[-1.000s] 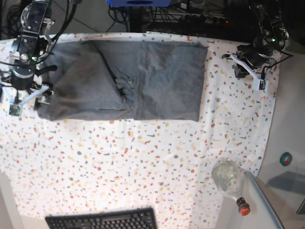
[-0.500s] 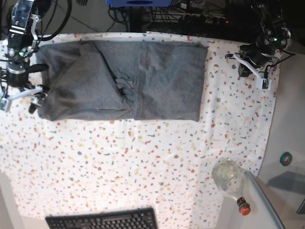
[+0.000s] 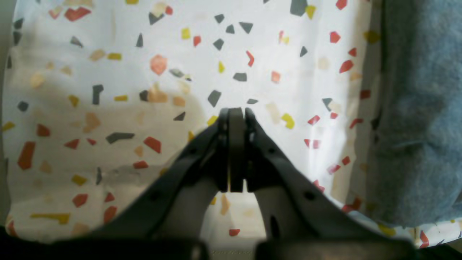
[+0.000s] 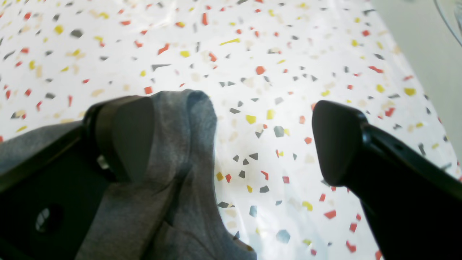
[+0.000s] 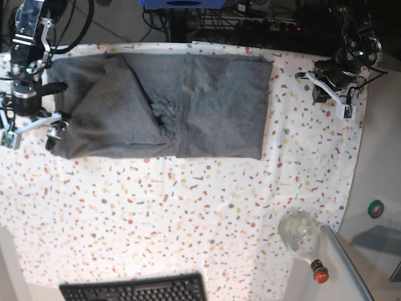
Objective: Layout the t-shirt on the table in an organized manner, then fold the t-shirt properly
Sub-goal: 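Grasp the opposite shirt end with the right gripper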
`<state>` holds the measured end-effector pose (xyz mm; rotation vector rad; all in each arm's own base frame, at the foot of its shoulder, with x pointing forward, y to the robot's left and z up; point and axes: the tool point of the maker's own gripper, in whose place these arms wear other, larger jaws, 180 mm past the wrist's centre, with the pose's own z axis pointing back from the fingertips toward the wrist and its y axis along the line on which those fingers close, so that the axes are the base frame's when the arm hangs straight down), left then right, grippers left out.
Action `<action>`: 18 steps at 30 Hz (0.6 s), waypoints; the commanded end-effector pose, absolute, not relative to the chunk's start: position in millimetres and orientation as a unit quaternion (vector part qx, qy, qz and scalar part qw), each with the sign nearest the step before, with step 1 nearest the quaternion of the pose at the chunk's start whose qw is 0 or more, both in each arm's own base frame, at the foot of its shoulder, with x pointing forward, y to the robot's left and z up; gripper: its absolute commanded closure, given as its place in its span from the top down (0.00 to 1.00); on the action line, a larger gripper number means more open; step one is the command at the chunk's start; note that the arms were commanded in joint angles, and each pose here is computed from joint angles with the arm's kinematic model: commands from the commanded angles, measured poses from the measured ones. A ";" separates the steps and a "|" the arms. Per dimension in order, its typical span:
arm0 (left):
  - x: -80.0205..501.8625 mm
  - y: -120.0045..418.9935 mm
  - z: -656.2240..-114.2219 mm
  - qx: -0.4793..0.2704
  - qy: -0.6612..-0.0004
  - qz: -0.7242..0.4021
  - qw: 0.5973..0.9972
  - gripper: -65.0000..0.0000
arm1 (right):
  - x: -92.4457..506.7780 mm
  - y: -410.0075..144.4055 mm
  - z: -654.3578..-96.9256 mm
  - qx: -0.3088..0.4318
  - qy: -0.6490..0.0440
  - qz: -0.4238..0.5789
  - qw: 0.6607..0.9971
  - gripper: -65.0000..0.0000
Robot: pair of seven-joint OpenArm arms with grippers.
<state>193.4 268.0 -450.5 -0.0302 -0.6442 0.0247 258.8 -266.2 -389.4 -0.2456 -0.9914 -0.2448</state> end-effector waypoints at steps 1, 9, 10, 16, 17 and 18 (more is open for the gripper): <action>200.3 272.1 -442.2 -0.011 -0.333 0.009 0.943 0.00 | 266.6 -270.4 -376.2 -0.122 -0.495 -0.112 0.853 0.94; 200.9 269.5 -442.8 -0.013 -0.333 0.009 0.943 0.00 | 274.3 -292.6 -379.0 -0.127 -0.461 -0.160 0.864 0.00; 200.9 269.5 -442.8 -0.013 -0.333 0.009 0.943 0.00 | 273.3 -295.6 -381.7 -0.122 -0.447 -0.179 0.868 0.00; 200.9 269.7 -442.8 -0.013 -0.333 0.010 0.943 0.00 | 260.9 -314.0 -390.5 -0.012 -0.357 -0.318 0.878 0.03; 200.9 269.7 -442.8 -0.013 -0.333 0.010 0.943 0.00 | 259.4 -313.8 -390.8 0.013 -0.337 -0.319 0.886 0.10; 200.2 269.7 -443.1 -0.013 -0.332 0.010 0.943 0.00 | 258.0 -314.9 -390.4 0.027 -0.322 -0.314 0.893 0.16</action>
